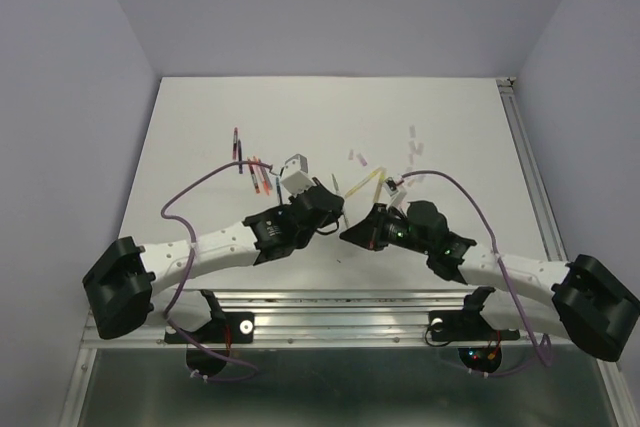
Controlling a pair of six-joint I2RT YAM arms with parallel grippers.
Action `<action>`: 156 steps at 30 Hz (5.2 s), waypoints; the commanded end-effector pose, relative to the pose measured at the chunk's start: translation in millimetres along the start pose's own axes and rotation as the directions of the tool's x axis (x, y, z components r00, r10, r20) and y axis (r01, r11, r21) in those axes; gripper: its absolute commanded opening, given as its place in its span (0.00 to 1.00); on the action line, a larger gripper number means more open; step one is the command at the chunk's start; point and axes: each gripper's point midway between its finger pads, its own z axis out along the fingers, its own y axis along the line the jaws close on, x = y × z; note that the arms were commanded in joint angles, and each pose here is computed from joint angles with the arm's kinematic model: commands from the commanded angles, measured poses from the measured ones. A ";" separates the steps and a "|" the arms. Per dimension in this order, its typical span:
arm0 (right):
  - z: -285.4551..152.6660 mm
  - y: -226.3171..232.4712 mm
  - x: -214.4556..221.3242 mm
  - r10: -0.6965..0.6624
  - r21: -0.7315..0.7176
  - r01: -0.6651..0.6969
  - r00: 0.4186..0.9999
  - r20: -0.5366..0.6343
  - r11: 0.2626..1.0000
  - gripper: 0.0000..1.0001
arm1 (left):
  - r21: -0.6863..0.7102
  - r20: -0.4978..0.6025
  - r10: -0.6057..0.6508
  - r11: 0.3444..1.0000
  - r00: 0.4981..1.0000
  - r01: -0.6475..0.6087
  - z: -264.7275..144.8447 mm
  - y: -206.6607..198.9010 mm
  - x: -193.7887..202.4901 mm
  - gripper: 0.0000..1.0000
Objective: Open the pen caps
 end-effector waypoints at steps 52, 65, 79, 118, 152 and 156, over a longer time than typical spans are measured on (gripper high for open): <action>-80.1 -223.3 -123.5 0.087 0.743 -0.189 0.981 0.174 0.643 0.05 | -0.521 -0.112 0.222 0.817 0.969 -0.247 29.5 214.5 -47.5 0.00; -81.5 -232.8 -126.4 0.080 0.777 -0.168 0.985 0.150 0.606 0.30 | -0.527 -0.149 0.214 0.809 0.965 -0.261 42.6 214.4 -45.7 0.22; -109.7 -192.7 -137.8 0.005 0.760 -0.179 0.974 0.226 0.624 0.66 | -0.426 -0.114 0.222 0.870 0.968 -0.250 23.1 172.6 -70.1 0.71; -130.9 -126.5 -106.9 -0.088 0.588 -0.081 0.964 0.253 0.805 1.00 | 0.279 -0.399 0.748 0.650 0.531 -0.707 189.0 3.0 30.9 0.78; -132.3 -129.3 -109.9 -0.099 0.609 -0.072 0.965 0.244 0.790 1.00 | 0.263 -0.432 0.828 0.494 0.357 -0.829 186.4 24.5 65.0 0.10; -133.6 -128.5 -110.2 -0.101 0.611 -0.073 0.964 0.246 0.788 1.00 | 0.280 -0.401 0.837 0.498 0.371 -0.821 181.0 9.7 58.7 0.02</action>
